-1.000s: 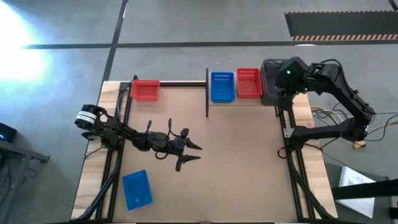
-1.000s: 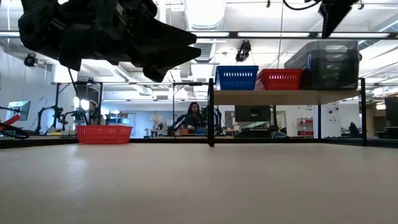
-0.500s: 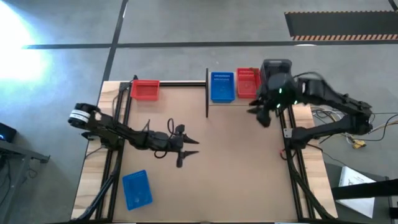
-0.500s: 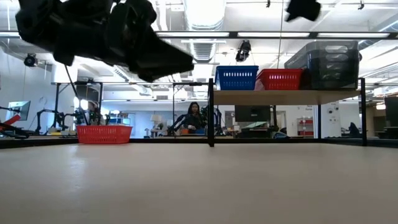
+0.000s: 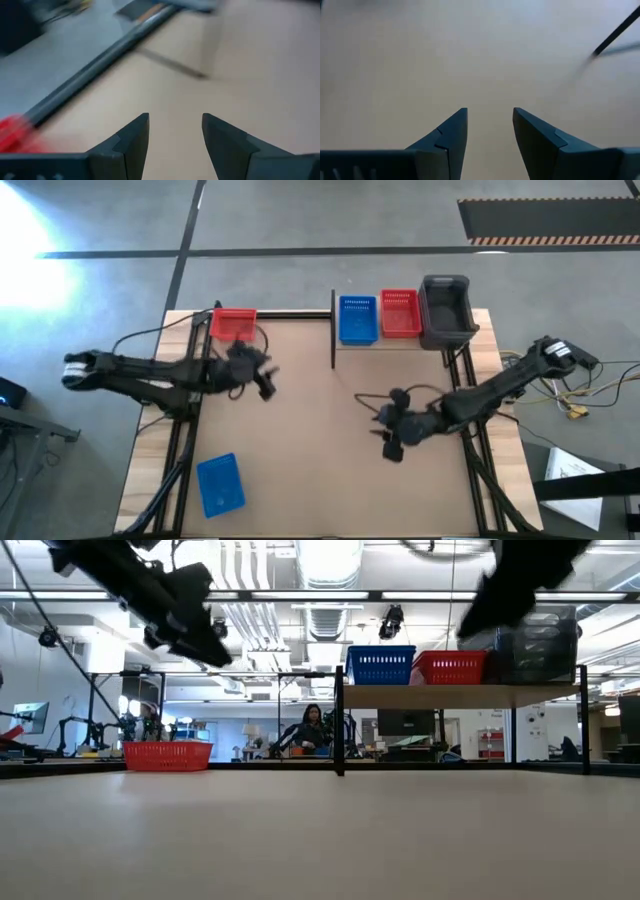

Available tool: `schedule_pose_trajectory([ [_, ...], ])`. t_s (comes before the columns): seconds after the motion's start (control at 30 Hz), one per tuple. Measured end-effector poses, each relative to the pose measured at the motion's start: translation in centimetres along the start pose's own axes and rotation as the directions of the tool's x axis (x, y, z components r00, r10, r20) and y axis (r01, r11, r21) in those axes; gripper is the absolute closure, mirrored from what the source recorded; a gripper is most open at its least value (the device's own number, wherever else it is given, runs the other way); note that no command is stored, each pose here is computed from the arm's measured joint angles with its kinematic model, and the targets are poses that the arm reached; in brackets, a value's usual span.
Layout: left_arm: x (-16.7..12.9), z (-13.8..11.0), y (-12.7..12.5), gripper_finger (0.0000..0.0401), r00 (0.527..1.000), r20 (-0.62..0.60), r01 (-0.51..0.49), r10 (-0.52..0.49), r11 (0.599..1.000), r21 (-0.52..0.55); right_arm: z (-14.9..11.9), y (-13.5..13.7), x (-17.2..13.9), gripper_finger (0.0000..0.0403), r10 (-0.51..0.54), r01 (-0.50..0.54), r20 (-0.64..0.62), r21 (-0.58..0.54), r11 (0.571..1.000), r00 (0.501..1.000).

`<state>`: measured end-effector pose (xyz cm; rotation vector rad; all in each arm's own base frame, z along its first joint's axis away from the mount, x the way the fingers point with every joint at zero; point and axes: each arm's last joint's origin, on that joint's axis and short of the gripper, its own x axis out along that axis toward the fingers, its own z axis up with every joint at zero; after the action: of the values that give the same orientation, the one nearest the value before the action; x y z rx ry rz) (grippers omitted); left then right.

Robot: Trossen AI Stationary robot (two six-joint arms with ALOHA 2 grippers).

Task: Stack baskets on shelf by color
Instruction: Stack the red bin on the other red bin on the shelf

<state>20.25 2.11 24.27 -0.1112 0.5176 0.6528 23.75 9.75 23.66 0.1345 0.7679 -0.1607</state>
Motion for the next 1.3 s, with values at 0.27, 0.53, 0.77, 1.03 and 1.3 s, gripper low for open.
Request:
schedule_pose_trajectory([
  [0.27,2.5,2.0,7.8,0.0224,0.98,-0.117,-0.167,0.16,0.984,-0.061,-5.2,3.1,4.3,0.0252,-0.073,0.074,-0.019,0.101,0.992,0.997],
  [0.53,7.5,0.6,13.5,0.016,0.922,-0.375,-0.175,0.091,0.965,-0.197,-8.1,5.2,4.8,0.0252,-0.112,0.115,-0.043,0.057,0.992,0.993],
  [0.77,11.6,1.3,15.6,0.0152,0.808,-0.472,-0.419,0.353,0.907,-0.038,-9.3,6.1,4.3,0.0252,-0.154,0.154,0.006,0.051,0.987,0.988],
  [1.03,15.3,1.7,16.4,0.017,0.763,-0.581,-0.386,0.284,0.921,-0.057,-10.0,6.7,3.7,0.0252,-0.142,0.14,0.026,0.073,0.987,0.989],
  [1.3,16.0,0.6,16.4,0.0269,0.664,-0.677,-0.412,0.316,0.911,0.021,-10.5,7.2,3.2,0.0252,-0.124,0.12,0.033,0.101,0.988,0.992],
])
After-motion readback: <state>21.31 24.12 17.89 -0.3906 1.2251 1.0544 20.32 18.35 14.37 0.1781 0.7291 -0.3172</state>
